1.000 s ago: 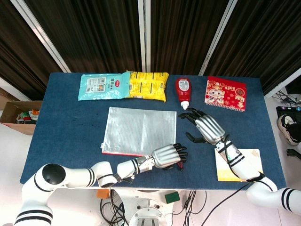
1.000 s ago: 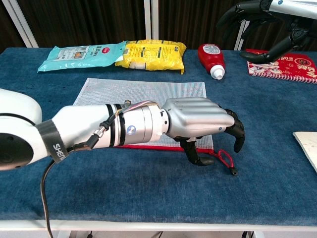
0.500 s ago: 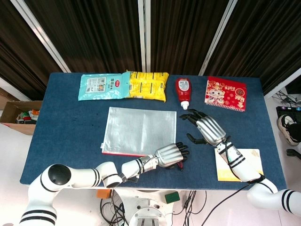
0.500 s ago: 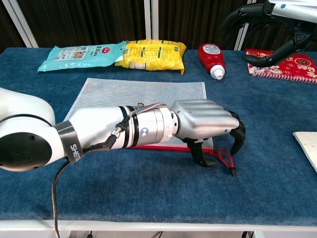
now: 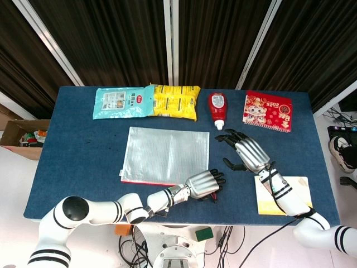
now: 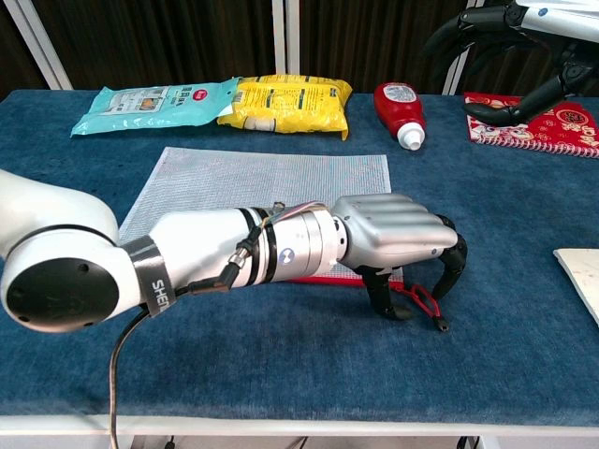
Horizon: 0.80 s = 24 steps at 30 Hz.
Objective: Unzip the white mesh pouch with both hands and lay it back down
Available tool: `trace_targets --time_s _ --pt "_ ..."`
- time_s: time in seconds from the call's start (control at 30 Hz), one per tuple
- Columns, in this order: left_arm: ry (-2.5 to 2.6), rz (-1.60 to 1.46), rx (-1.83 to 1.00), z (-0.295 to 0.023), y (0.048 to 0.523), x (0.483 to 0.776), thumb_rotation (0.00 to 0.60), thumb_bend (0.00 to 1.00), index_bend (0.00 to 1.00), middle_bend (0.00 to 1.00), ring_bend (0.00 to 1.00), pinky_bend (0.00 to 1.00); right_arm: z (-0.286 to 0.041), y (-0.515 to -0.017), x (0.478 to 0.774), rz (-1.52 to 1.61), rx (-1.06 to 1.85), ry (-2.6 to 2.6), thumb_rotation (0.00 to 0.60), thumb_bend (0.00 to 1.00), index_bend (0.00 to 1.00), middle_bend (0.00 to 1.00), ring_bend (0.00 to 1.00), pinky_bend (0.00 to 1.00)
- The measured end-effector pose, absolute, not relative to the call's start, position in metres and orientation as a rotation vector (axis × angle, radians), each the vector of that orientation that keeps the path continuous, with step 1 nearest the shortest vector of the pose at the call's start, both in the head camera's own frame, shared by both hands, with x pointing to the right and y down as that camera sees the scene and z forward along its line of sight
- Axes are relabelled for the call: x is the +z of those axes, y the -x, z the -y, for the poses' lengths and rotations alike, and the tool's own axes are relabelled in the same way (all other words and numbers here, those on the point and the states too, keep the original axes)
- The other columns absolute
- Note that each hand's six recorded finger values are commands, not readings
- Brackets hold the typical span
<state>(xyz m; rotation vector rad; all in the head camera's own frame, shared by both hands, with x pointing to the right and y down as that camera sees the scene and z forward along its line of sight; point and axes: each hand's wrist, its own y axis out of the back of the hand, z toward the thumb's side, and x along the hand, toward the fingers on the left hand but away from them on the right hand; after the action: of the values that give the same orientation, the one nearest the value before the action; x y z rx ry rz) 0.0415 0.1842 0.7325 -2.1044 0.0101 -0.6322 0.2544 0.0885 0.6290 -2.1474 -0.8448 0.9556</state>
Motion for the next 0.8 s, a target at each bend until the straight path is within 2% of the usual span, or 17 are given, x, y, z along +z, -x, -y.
trace_targets --time_s 0.8 --pt "2.102 0.024 -0.655 -0.1911 -0.0393 0.7388 0.6 0.39 0.52 0.18 0.1 0.16 -0.0906 -0.2612 0.631 0.871 0.95 2.156 0.6 0.38 0.24 0.32 0.1 0.24"
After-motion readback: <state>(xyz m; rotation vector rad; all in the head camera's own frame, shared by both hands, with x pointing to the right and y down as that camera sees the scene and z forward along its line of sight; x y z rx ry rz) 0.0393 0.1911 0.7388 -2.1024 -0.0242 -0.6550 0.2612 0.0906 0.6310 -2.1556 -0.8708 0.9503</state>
